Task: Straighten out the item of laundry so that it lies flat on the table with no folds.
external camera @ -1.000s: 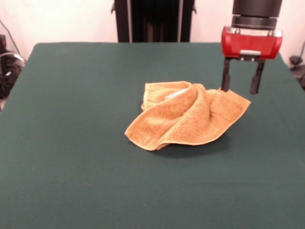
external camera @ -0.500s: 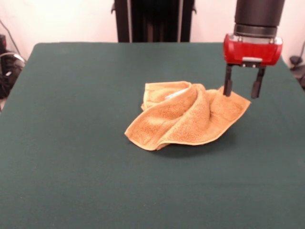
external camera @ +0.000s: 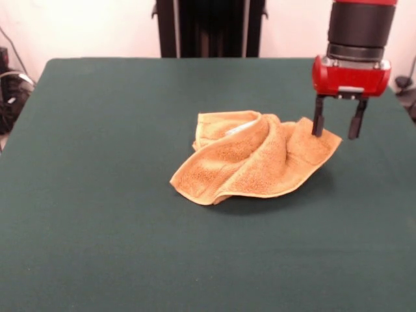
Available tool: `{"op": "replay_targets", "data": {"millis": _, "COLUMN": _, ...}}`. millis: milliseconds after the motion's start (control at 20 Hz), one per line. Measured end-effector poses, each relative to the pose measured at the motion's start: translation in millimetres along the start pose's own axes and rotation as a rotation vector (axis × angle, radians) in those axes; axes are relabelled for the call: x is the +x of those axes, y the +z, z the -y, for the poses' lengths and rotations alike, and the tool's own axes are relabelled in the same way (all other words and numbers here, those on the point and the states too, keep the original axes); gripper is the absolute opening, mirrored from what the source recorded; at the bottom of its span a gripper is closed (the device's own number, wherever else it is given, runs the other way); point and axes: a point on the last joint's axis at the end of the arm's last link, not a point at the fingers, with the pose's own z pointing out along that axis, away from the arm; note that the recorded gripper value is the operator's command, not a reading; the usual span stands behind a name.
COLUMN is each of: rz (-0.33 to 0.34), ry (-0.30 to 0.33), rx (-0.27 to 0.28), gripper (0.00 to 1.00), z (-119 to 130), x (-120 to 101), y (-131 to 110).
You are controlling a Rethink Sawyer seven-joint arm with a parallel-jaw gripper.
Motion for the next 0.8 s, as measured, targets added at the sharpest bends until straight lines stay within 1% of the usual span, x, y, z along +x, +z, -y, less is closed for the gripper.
{"op": "replay_targets", "data": {"millis": 200, "rz": -0.003, "ry": 0.001, "rx": 0.001, "gripper": 1.00, "z": 1, "x": 1, "y": 2}}
{"op": "replay_targets", "data": {"millis": 550, "rz": -0.006, "ry": 0.018, "rx": 0.007, "gripper": 1.00, "z": 12, "x": -2, "y": 5}}
{"op": "replay_targets", "data": {"millis": 750, "rz": -0.010, "ry": 0.018, "rx": 0.010, "gripper": 1.00, "z": 15, "x": -1, "y": 8}}
{"op": "replay_targets", "data": {"millis": 800, "rz": -0.011, "ry": 0.006, "rx": 0.012, "gripper": 0.00, "z": 15, "x": 1, "y": 10}}
